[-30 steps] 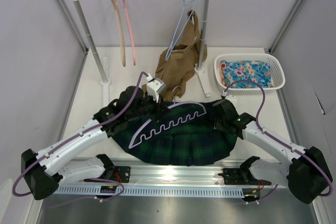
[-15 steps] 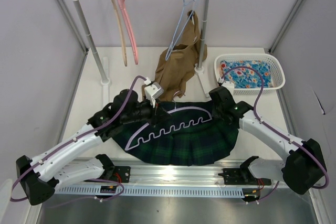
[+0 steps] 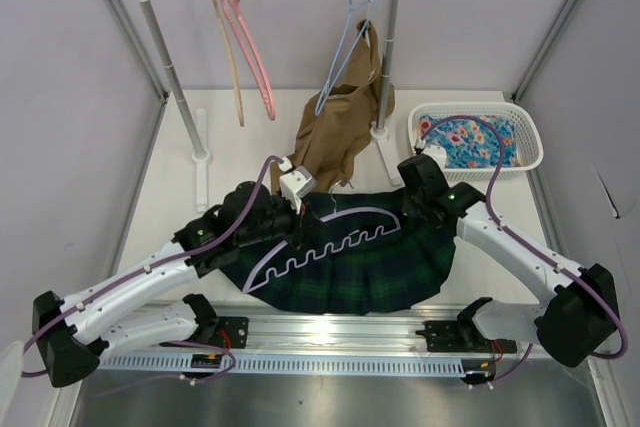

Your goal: Place the skirt on the hanger

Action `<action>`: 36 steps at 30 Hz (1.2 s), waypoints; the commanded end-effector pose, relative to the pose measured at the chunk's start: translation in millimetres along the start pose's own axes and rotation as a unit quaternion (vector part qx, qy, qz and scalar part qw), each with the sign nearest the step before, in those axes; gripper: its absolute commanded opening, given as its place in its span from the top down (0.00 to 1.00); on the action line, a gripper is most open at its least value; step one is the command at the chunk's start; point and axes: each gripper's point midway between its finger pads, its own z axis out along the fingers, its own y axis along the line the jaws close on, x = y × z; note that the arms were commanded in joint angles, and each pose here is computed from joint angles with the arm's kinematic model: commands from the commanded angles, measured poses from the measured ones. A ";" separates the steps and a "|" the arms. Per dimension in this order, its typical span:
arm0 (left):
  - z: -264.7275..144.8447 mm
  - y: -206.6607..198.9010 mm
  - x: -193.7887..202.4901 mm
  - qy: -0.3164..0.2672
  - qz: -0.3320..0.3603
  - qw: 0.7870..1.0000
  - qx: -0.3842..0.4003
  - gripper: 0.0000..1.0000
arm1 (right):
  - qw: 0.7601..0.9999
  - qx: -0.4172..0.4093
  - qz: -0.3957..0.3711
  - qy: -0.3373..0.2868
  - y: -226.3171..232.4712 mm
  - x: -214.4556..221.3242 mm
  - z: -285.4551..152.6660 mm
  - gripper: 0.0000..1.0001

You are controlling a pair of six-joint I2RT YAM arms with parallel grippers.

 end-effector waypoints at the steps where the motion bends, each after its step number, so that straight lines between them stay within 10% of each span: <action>1: -7.0 7.5 -36.8 -0.079 0.008 0.996 -0.038 1.00 | 0.999 -0.013 0.007 -0.032 3.7 -28.0 -20.5 0.90; 36: 23.7 -11.5 -43.9 -0.148 0.120 0.981 -0.041 1.00 | 0.998 -0.056 -0.002 -0.026 26.9 -69.2 -73.2 1.00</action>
